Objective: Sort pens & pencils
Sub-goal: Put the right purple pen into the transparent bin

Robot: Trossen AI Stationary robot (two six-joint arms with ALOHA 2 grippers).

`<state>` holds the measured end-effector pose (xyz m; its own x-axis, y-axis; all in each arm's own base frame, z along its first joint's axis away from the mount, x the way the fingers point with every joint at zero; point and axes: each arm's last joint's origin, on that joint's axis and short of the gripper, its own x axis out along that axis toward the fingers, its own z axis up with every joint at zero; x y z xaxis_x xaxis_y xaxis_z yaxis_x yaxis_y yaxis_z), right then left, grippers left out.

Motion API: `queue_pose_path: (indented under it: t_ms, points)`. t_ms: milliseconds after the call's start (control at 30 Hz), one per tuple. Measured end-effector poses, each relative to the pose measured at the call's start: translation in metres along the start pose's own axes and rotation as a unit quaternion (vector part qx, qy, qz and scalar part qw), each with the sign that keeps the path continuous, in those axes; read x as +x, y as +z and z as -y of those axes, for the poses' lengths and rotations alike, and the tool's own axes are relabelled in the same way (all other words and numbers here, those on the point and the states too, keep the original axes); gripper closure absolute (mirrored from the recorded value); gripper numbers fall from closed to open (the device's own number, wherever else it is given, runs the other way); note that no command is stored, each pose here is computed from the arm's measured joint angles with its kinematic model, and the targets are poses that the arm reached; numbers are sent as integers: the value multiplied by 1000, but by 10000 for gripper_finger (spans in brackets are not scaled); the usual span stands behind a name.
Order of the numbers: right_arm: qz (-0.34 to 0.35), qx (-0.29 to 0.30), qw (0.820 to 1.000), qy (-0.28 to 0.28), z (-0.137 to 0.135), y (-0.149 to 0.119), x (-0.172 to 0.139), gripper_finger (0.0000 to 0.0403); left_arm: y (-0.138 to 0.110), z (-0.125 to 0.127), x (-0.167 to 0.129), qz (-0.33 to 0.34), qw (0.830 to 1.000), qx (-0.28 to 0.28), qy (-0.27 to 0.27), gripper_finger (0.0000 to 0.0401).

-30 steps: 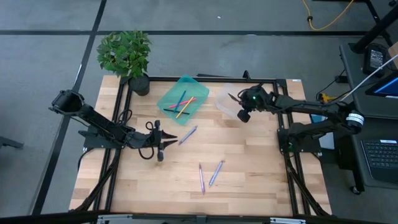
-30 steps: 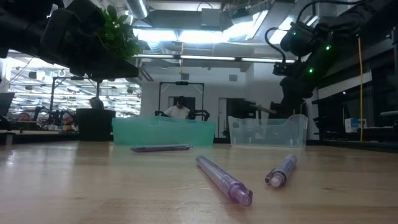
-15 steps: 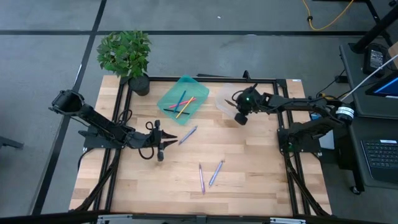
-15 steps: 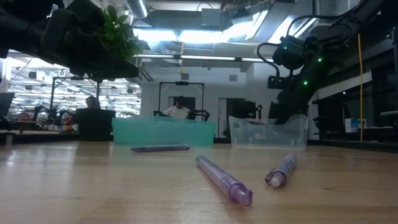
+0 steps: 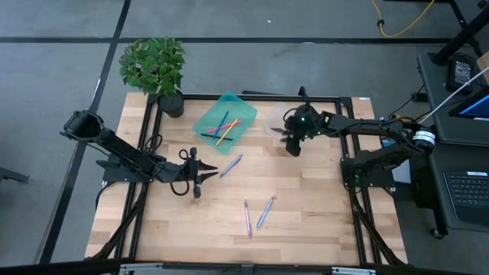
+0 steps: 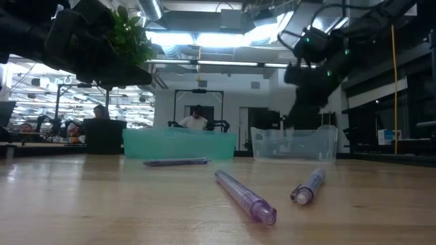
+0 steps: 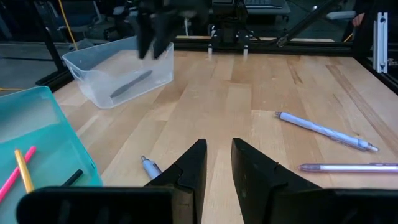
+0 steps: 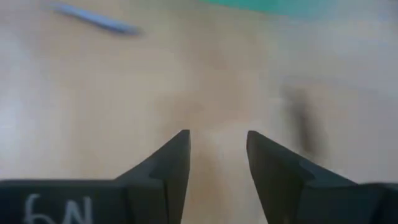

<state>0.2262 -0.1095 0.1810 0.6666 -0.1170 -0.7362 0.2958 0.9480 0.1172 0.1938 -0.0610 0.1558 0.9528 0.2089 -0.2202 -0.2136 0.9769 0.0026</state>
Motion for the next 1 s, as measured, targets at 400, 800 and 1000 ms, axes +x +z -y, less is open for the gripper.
queue_pose_path:
  t_ms: [400,800,1000]
  points:
    - [36,-179,980,83,-93,38,-13,243,0,0,0,0,1000,-1,-1,332]
    - [-50,-247,960,122,-175,0,22,242,0,0,0,-1,1000,-2,-2,332]
    - [-140,-299,937,113,-202,2,56,242,0,0,0,-1,1000,-4,-5,332]
